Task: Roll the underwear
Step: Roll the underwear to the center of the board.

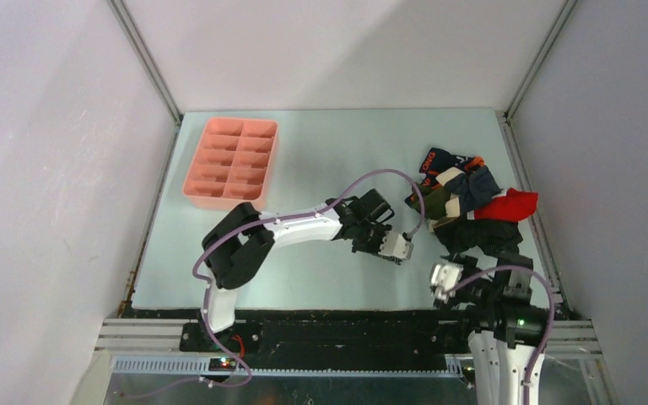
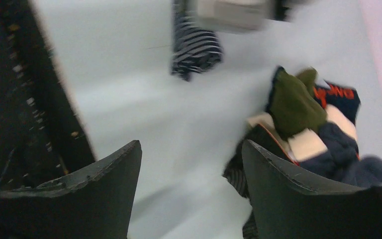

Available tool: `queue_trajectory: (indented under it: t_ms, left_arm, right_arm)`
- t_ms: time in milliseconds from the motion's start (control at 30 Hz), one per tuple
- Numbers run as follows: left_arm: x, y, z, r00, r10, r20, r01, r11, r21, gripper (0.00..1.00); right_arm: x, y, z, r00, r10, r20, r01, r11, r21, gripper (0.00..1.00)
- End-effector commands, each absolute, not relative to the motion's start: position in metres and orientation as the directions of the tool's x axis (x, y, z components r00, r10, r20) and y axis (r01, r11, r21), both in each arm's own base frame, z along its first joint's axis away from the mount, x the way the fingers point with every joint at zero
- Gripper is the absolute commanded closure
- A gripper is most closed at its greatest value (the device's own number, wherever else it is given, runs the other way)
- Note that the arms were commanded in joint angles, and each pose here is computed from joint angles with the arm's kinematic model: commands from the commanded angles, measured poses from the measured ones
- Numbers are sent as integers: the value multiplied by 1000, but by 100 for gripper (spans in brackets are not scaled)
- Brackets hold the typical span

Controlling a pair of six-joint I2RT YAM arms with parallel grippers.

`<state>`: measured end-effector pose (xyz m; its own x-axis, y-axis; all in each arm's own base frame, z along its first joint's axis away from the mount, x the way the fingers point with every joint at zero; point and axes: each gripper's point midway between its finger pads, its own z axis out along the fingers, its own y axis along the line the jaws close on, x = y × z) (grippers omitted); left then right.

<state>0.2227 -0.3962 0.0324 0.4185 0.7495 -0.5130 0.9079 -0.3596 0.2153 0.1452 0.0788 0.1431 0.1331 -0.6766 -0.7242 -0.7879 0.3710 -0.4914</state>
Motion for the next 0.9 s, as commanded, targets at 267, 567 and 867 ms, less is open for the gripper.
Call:
queue_trajectory:
  t_ms: [267, 567, 867]
  left_arm:
    - [129, -339, -19, 106, 915, -388, 884, -265, -384, 95]
    - [132, -341, -20, 95, 925, -368, 870, -257, -421, 93]
    - [139, -342, -14, 52, 930, -364, 849, -233, -474, 88]
  right_arm:
    - [128, 115, 94, 594, -581, -557, -703, -38, -710, 22]
    - [159, 150, 95, 484, -634, -603, -815, -76, -574, 28]
    - [197, 179, 99, 542, -662, -518, -702, -18, -712, 29]
